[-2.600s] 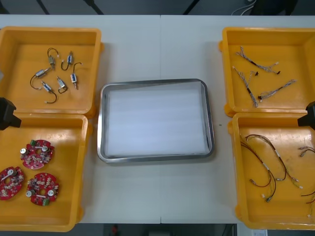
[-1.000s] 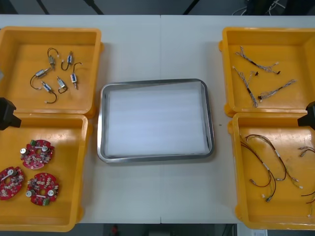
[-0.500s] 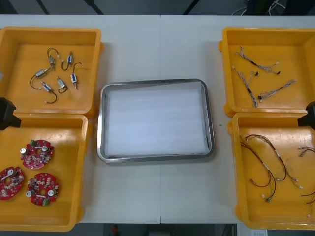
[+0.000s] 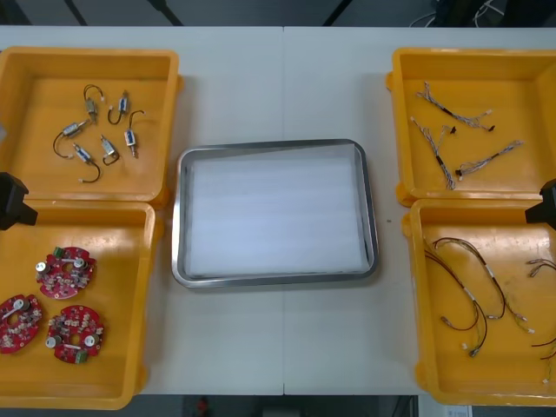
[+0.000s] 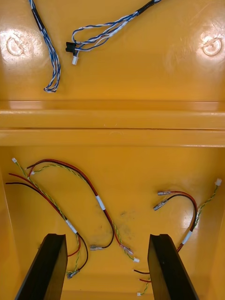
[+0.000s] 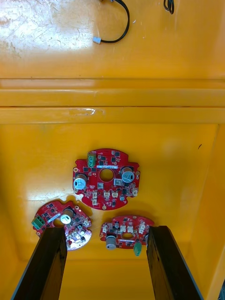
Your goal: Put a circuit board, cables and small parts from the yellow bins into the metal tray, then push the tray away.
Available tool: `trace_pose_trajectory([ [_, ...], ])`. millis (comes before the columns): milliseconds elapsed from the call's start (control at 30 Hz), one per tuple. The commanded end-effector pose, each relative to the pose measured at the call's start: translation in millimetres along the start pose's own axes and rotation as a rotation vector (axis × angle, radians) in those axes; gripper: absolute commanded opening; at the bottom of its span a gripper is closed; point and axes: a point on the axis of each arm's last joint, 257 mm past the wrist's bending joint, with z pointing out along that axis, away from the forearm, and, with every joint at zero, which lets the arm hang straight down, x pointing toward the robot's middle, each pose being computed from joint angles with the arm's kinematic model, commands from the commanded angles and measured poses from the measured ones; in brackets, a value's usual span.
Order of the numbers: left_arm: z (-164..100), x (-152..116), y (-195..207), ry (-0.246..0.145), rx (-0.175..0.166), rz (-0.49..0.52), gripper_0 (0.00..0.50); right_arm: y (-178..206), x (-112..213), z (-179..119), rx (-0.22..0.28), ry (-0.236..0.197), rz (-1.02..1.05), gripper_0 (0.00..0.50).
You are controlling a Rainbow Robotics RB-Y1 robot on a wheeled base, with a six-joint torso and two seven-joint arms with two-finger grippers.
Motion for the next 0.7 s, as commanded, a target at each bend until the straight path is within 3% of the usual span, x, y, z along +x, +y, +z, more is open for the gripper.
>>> trace_pose_trajectory([
  [33, -8.5, -8.6, -10.4, -0.026, 0.008, -0.053, 0.500, 6.1, -6.5, -4.1, -0.004, -0.016, 0.016, 0.500],
  [167, -8.5, -8.6, -10.4, -0.026, 0.008, -0.053, 0.500, 6.1, -6.5, -4.1, -0.004, -0.016, 0.016, 0.500],
  [200, -8.5, -8.6, -10.4, -0.026, 0.008, -0.053, 0.500, 9.6, 23.6, 17.6, -0.024, 0.067, 0.033, 0.500],
  [367, -8.5, -8.6, -10.4, -0.026, 0.008, -0.053, 0.500, 4.2, 27.0, 19.7, -0.025, 0.065, 0.052, 0.500],
  [400, 3.3, 5.0, -16.0, 0.012, 0.026, -0.054, 0.500, 2.2, 28.1, 20.0, -0.022, 0.066, 0.059, 0.500],
  [500, 2.1, 3.4, -17.7, 0.003, 0.034, -0.057, 0.500, -7.8, 32.2, 18.8, -0.009, 0.067, 0.092, 0.500],
  [700, -5.1, 0.3, -13.0, -0.009, 0.017, -0.040, 0.500, -25.3, 46.3, 21.1, -0.003, 0.093, 0.269, 0.500],
])
